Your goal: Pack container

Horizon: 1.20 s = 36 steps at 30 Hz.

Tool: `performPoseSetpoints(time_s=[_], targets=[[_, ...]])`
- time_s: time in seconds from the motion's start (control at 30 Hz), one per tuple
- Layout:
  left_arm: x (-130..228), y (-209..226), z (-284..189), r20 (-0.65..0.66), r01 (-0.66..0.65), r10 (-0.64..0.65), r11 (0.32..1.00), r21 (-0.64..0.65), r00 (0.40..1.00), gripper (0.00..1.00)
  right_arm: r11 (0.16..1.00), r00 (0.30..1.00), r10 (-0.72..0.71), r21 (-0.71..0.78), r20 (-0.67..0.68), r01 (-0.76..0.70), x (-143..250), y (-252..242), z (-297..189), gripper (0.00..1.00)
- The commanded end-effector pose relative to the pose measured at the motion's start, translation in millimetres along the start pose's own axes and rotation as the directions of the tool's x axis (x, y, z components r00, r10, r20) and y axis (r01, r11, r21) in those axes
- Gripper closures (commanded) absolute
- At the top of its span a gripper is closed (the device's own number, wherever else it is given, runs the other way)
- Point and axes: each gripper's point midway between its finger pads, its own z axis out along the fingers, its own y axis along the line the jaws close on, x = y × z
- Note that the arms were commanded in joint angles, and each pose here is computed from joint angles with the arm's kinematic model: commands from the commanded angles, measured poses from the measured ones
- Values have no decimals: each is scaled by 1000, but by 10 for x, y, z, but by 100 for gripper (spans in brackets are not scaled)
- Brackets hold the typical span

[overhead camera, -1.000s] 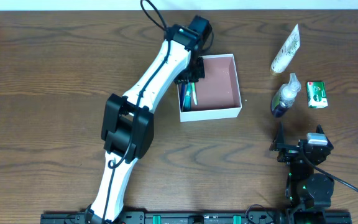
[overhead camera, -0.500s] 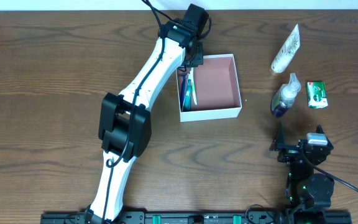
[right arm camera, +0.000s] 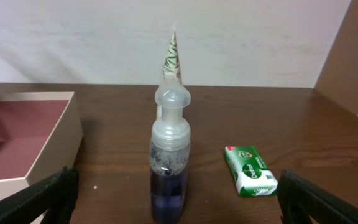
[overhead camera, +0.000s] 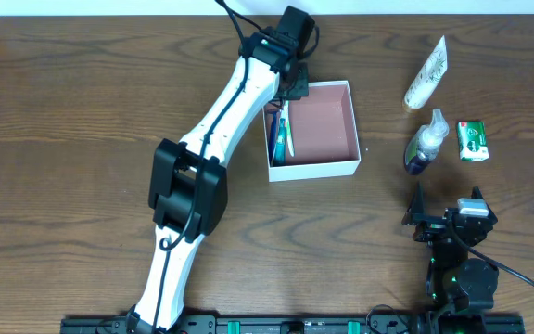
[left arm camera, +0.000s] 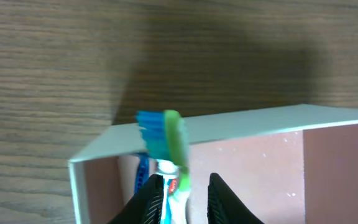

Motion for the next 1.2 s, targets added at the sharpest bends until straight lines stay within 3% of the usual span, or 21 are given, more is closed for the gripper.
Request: performPoseSetpoints(time_s=[0.0,0.37,1.17], targets=[[70,-57,-16,-12,16,-16,1000,5,1000,75,1000,1000,-8,-12,-1,8,8,28,-3,1],[117,87,24,-15,16,-17,997,-70,1000,75,1000,1000,-8,-12,-1,8,8,28,-3,1],[280,166,342,-82,8,-17,994,-108,997,75,1000,1000,-8,-12,-1,8,8,28,-3,1]])
